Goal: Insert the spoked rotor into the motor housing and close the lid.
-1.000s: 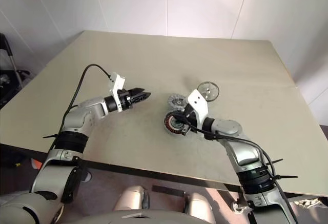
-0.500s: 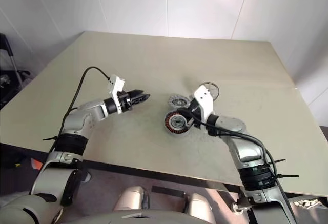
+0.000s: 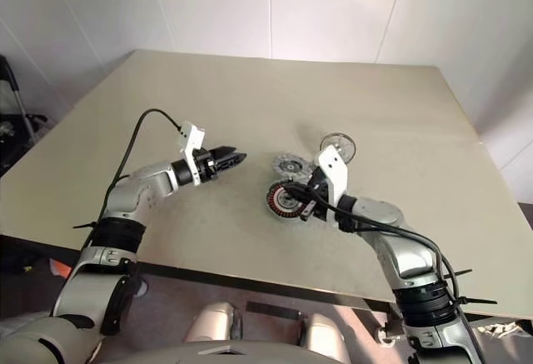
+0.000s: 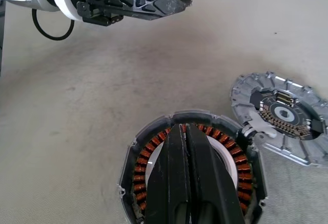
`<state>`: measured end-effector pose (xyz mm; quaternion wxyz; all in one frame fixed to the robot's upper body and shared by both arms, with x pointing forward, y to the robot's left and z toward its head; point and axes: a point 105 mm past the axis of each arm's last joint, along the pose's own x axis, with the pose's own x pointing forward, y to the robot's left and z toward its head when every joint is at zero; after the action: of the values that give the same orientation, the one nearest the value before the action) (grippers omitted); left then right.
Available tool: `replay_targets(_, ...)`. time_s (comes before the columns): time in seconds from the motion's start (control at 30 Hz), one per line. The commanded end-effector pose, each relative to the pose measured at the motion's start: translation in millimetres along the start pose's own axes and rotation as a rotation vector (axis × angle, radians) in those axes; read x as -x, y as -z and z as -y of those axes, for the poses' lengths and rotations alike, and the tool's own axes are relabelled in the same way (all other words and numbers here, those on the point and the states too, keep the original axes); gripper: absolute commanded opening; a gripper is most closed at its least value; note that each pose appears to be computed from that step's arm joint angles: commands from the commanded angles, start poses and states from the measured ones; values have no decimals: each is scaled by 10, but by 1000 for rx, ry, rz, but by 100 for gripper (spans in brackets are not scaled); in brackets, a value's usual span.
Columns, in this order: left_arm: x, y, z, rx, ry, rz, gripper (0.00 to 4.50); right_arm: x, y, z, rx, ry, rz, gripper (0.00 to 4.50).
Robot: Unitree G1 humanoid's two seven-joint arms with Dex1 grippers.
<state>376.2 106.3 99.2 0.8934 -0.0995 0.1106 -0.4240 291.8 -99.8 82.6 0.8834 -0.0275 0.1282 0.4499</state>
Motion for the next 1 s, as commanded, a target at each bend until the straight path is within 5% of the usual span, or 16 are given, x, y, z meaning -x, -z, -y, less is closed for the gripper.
replay_targets(0.03,24,-158,-11,-40,-2,41,264,-23,139,53,-5,32,-34,4)
replay_targets(0.33,52,-183,-61,-41,-24,49,264,15,-6,145,37,60,-5,4)
replay_targets(0.6,46,-155,-59,-37,-24,45,264,64,-405,34,136,14,74,4)
replay_targets(1.0,63,-164,-66,-39,-32,47,264,-127,133,47,31,40,-74,4)
